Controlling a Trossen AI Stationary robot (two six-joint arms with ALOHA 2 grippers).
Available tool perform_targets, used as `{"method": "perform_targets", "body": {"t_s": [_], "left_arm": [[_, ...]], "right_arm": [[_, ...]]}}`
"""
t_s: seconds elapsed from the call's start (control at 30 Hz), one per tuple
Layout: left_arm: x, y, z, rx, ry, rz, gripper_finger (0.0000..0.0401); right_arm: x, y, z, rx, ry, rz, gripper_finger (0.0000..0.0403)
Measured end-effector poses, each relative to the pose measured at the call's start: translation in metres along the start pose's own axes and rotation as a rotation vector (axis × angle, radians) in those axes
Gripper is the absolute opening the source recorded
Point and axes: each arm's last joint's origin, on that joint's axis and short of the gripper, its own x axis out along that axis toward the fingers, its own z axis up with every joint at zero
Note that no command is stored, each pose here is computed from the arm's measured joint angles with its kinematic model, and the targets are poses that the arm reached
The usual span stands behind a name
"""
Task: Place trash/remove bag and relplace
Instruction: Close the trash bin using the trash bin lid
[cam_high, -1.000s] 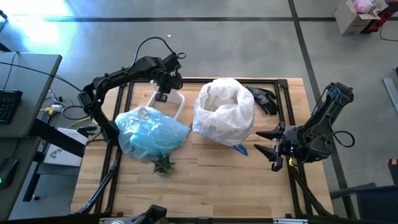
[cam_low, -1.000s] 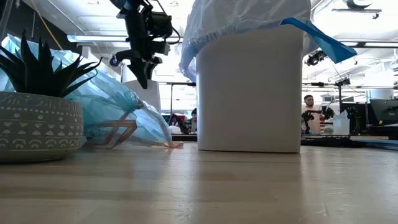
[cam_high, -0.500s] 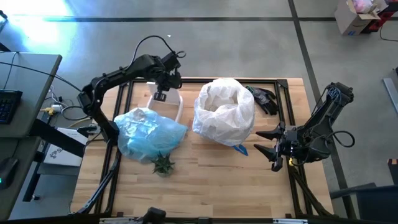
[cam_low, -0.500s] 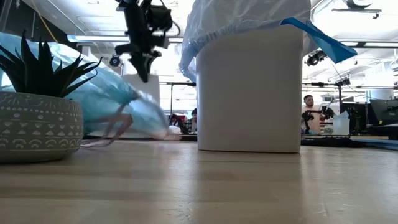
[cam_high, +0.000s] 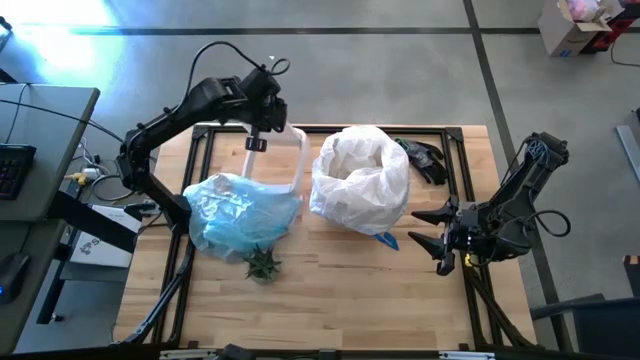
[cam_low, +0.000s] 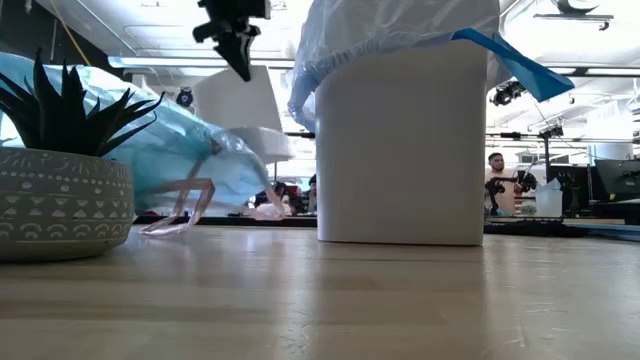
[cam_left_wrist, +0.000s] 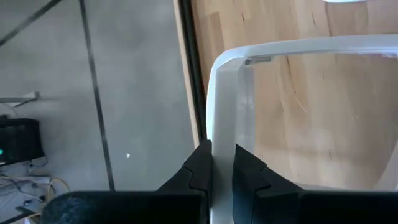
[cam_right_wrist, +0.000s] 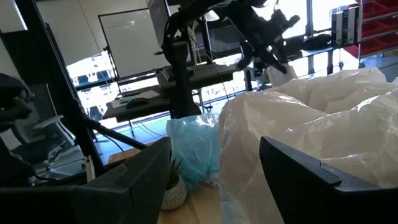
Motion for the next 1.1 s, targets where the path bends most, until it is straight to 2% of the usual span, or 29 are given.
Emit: {"method": "perform_targets", "body": {"t_s": [0.33,0.77,0.97,1.1], "left_arm": [[-0.052,-0.008,0.009,-0.011,-0.044,0.046,0.0006],[-0.148,-0.012,0.018,0.072,-0.349,0.189,0.0006],[-0.169,-0.015,0.015,0.091,-0.423,0.229,0.0006],[-0.174,-0.019,0.015,0.108,-0.421,0.253,0.0006]], "right_arm": [[0.0,0.0,0.0,0.0,0.0,0.0,0.0232],[0.0,0.0,0.0,0.019,-0.001,-0.001,0.0232],[0.0,0.0,0.0,0.094,-0.002,-0.001,0.0232],[0.0,0.0,0.0,0.053,-0.005,-0.017,0.0232]]}}
